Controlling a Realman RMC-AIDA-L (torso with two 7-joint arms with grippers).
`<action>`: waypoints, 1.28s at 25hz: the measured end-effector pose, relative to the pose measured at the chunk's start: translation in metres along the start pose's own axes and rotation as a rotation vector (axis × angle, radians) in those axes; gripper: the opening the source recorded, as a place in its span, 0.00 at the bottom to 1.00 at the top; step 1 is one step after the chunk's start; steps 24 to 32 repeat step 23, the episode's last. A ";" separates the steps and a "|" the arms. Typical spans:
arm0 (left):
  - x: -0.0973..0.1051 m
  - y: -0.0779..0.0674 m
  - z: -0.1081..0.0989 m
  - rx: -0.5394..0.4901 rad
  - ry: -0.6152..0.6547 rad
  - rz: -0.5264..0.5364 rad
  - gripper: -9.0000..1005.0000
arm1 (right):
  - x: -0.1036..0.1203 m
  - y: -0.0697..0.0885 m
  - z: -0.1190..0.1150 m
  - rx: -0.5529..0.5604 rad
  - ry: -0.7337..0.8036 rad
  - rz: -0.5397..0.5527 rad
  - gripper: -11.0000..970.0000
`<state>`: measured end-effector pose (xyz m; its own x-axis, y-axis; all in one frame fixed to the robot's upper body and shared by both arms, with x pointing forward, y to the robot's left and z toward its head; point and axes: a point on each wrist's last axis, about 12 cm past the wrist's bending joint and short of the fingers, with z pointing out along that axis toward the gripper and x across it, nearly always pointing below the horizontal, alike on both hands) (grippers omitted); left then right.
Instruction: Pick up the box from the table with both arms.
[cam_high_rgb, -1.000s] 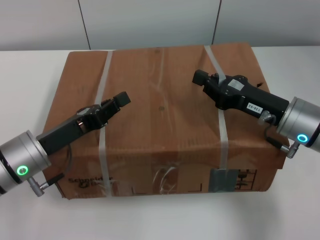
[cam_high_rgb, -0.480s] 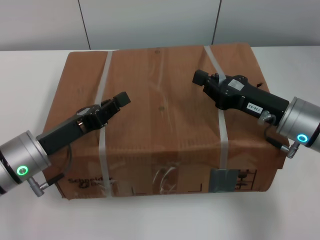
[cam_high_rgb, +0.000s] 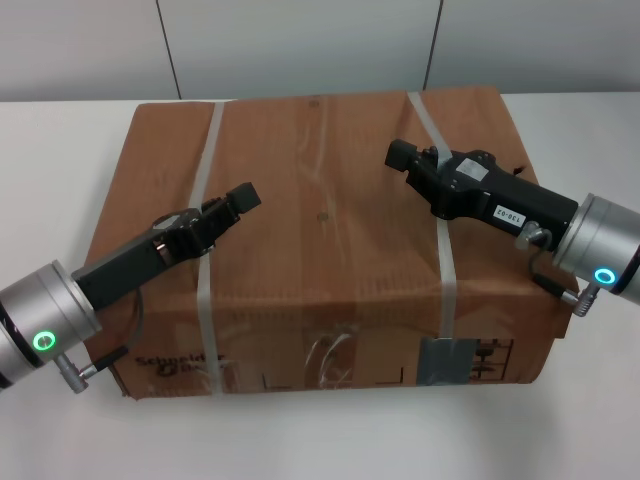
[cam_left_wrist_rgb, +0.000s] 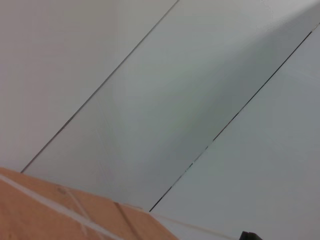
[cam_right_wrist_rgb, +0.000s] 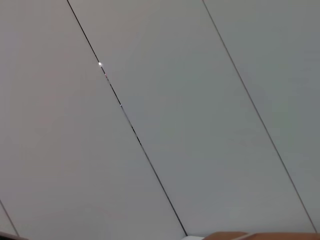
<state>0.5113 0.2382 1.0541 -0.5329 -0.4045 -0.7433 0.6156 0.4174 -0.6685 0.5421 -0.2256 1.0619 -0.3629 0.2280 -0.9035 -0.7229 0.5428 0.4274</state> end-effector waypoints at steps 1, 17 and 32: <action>0.000 0.000 0.000 0.000 0.000 0.000 0.06 | 0.000 0.000 0.000 0.000 0.000 0.000 0.03; 0.000 0.000 0.000 0.002 0.000 0.000 0.06 | 0.001 0.000 0.000 0.003 0.002 -0.009 0.03; 0.001 0.000 0.000 0.000 0.001 -0.001 0.06 | 0.001 0.000 -0.001 0.005 0.003 -0.010 0.03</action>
